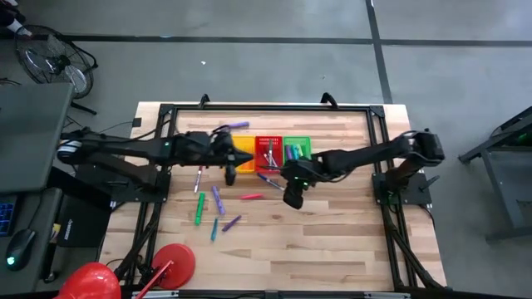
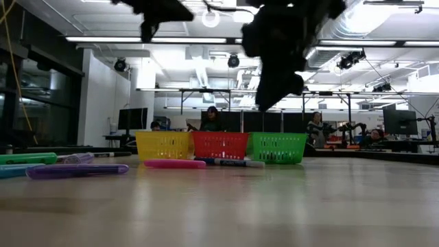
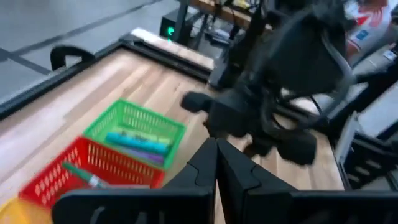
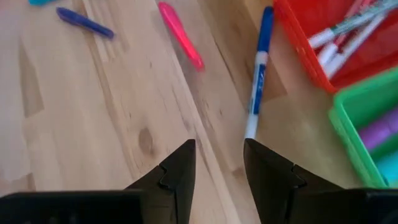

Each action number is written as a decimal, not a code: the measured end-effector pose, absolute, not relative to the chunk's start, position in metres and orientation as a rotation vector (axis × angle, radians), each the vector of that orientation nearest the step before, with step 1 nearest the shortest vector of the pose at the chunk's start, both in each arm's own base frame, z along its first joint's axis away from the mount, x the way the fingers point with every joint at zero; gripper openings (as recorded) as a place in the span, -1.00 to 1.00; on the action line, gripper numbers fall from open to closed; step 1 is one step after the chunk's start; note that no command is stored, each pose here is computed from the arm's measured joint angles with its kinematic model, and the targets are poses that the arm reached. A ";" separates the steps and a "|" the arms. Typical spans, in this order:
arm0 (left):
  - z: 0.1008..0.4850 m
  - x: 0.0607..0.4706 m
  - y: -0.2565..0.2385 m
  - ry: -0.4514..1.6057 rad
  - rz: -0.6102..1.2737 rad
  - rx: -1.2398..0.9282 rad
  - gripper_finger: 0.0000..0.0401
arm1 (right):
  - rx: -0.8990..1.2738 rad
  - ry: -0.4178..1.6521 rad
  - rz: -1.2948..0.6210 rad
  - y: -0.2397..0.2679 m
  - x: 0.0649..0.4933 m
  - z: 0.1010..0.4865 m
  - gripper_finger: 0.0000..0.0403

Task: Pick & Place Markers
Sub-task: Put the blue marker into the red bin

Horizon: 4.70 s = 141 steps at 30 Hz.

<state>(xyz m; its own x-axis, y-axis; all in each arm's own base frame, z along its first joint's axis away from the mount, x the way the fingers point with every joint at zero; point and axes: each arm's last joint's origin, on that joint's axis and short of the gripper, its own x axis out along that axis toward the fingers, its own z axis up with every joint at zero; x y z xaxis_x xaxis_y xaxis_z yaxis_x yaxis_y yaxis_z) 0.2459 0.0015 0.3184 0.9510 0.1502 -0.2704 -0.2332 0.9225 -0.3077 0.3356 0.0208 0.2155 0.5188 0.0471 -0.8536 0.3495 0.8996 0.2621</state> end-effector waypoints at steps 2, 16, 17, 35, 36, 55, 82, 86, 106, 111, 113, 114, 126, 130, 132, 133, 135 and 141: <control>0.313 0.233 0.001 0.230 0.177 -0.348 -1.00 | 0.432 1.033 -0.197 0.016 0.346 0.213 -0.38; 0.306 0.208 -0.001 0.213 0.075 -0.340 -1.00 | 0.419 1.285 -0.279 0.000 0.386 0.181 0.09; 0.306 0.208 -0.002 0.216 0.062 -0.341 -1.00 | 0.420 1.281 -0.288 -0.001 0.386 0.181 0.14; 0.304 0.208 -0.004 0.249 -0.024 -0.353 -1.00 | 0.380 1.196 -0.483 0.012 0.391 0.174 0.26; 0.304 0.207 -0.004 0.256 -0.027 -0.356 -1.00 | 0.374 1.182 -0.488 0.013 0.392 0.174 0.26; 0.303 0.207 -0.006 0.270 -0.066 -0.357 -1.00 | 0.421 1.192 -0.621 0.025 0.392 0.156 0.26; 0.301 0.207 -0.006 0.300 -0.084 -0.377 -1.00 | 0.570 1.198 -0.656 0.037 0.400 0.130 0.26; 0.301 0.207 -0.006 0.300 -0.084 -0.383 -1.00 | 0.560 1.224 -0.598 0.038 0.400 0.130 0.26; 0.301 0.207 -0.006 0.301 -0.083 -0.384 -1.00 | 0.599 1.295 -0.545 0.040 0.398 0.129 -0.41; 0.301 0.207 -0.006 0.301 -0.083 -0.384 -1.00 | 0.609 1.329 -0.500 0.041 0.396 0.128 -0.54; 0.301 0.207 -0.006 0.302 -0.083 -0.384 -1.00 | 0.609 1.335 -0.498 0.042 0.396 0.127 -0.58; 0.301 0.207 -0.006 0.302 -0.083 -0.384 -1.00 | 0.608 1.340 -0.499 0.042 0.396 0.125 -0.60; 0.299 0.206 -0.006 0.323 -0.079 -0.384 -1.00 | 0.609 1.349 -0.498 0.042 0.398 0.119 -0.91; 0.299 0.206 -0.006 0.322 -0.079 -0.384 -1.00 | 0.624 1.345 -0.481 0.043 0.399 0.119 -0.94; 0.299 0.206 -0.006 0.322 -0.079 -0.384 -1.00 | 0.628 1.344 -0.476 0.043 0.399 0.119 -0.94; 0.299 0.206 -0.006 0.322 -0.079 -0.385 -1.00 | 0.632 1.342 -0.472 0.043 0.399 0.121 -0.94; 0.299 0.206 -0.006 0.322 -0.079 -0.385 -1.00 | 0.637 1.338 -0.465 0.043 0.399 0.123 -0.94; 0.299 0.206 -0.006 0.321 -0.079 -0.385 -1.00 | 0.662 1.322 -0.433 0.044 0.395 0.140 -0.94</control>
